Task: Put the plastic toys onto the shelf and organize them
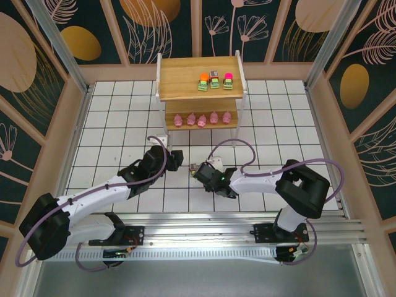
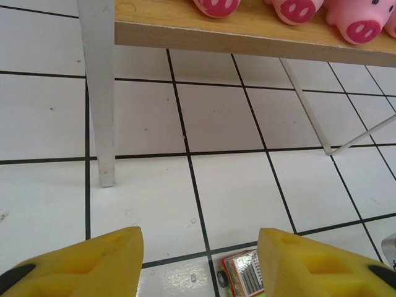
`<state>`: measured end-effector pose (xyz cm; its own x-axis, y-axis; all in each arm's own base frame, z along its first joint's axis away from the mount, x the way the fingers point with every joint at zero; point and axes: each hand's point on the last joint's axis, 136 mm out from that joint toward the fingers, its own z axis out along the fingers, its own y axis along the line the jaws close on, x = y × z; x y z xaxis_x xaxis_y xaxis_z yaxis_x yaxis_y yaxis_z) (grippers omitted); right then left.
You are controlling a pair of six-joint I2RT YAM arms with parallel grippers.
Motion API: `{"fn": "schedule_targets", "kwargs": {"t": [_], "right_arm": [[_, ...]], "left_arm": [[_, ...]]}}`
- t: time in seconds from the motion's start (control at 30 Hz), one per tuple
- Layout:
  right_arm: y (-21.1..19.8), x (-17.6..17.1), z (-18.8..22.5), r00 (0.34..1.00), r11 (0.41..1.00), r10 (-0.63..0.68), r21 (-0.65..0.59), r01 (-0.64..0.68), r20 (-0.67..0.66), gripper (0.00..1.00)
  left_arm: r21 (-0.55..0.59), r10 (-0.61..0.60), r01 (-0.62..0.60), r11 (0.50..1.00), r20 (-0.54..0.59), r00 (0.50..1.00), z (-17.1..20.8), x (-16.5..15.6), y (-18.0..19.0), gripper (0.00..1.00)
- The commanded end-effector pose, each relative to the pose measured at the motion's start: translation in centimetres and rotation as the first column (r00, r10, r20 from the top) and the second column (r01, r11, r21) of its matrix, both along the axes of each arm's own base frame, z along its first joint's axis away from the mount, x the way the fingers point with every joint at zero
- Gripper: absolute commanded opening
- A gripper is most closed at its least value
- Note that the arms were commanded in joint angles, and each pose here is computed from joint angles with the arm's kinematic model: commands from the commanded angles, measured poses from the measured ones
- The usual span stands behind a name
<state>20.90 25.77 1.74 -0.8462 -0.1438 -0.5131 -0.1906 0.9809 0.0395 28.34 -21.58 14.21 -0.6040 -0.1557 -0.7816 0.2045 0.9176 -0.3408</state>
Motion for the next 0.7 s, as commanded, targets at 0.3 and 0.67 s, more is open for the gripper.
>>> {"fn": "schedule_targets", "kwargs": {"t": [0.3, 0.67], "right_arm": [[0.3, 1.2, 6.9, 0.990, 1.000, -0.003, -0.010, 0.004, 0.139, 0.21], [4.1, 3.7, 21.9, 0.940, 0.994, 0.024, 0.090, -0.058, 0.341, 0.20]], "left_arm": [[0.008, 0.002, -0.002, 1.000, -0.006, 1.000, 0.1, -0.1, 0.2, 0.52], [0.008, -0.008, 0.008, 1.000, -0.023, 1.000, -0.8, -0.4, 0.2, 0.53]]}}
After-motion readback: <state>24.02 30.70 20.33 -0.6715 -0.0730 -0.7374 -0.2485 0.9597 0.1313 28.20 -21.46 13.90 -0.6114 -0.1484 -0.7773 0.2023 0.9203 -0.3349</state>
